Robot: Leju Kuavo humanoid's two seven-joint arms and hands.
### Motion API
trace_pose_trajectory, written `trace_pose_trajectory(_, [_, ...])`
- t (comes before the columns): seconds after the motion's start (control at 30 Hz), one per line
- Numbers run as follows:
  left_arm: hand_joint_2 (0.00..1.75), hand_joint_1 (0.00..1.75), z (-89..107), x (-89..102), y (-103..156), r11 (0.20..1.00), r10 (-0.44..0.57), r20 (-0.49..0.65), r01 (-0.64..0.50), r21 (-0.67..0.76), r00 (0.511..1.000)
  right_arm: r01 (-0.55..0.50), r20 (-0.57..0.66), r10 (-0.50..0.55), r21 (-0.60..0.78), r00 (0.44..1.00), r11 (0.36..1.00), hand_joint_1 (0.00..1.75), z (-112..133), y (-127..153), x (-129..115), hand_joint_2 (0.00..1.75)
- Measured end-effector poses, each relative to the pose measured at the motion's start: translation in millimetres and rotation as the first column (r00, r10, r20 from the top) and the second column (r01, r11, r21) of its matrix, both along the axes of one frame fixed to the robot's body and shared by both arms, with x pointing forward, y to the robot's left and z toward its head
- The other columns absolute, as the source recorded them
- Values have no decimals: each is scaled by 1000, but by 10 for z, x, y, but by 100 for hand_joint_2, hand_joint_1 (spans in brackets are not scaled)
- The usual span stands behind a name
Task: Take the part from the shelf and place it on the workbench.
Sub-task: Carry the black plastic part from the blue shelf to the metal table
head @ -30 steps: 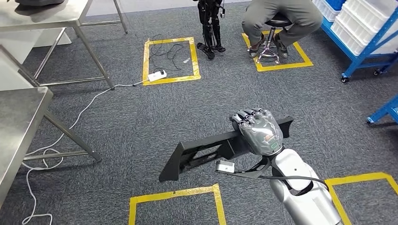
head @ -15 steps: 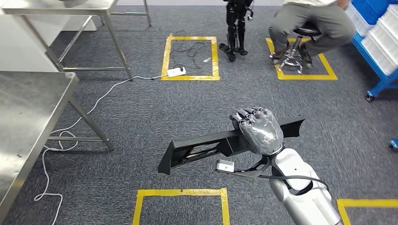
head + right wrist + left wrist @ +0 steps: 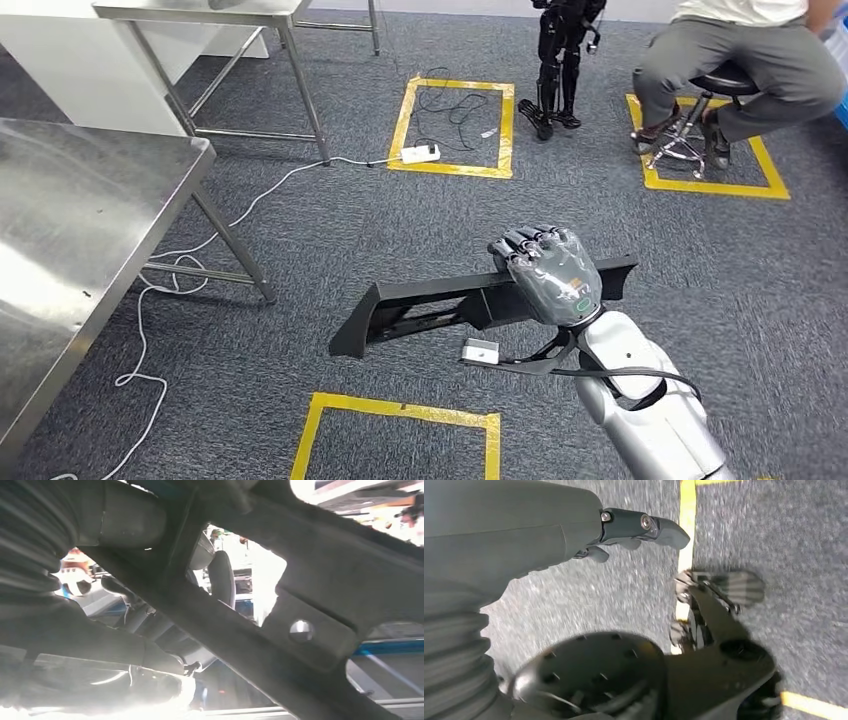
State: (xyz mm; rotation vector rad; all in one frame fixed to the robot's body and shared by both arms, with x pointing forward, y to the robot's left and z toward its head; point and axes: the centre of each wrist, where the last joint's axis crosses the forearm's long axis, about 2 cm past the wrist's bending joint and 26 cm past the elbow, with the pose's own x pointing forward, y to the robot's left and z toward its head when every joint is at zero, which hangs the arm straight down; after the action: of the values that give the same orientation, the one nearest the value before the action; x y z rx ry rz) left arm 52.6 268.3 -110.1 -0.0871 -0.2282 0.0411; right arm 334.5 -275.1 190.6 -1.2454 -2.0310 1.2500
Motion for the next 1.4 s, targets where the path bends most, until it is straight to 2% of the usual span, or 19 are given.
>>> trace_pose_trajectory(0.57, [175,0,12,81,-17,1000,-7,8,7,-3,1000,-3,-21,3,-3,1000,1000,175,-72,2,-22,175])
trace_pose_trajectory(0.93, [175,0,4,21,-19,1000,-11,-4,11,0,1000,-8,-30,8,-4,1000,1000,175,-100,25,-31,175])
trace_pose_trajectory(1.4, [175,0,9,64,-9,1000,-18,7,18,6,1000,-14,-35,13,-3,999,1000,175,-121,40,-48,175])
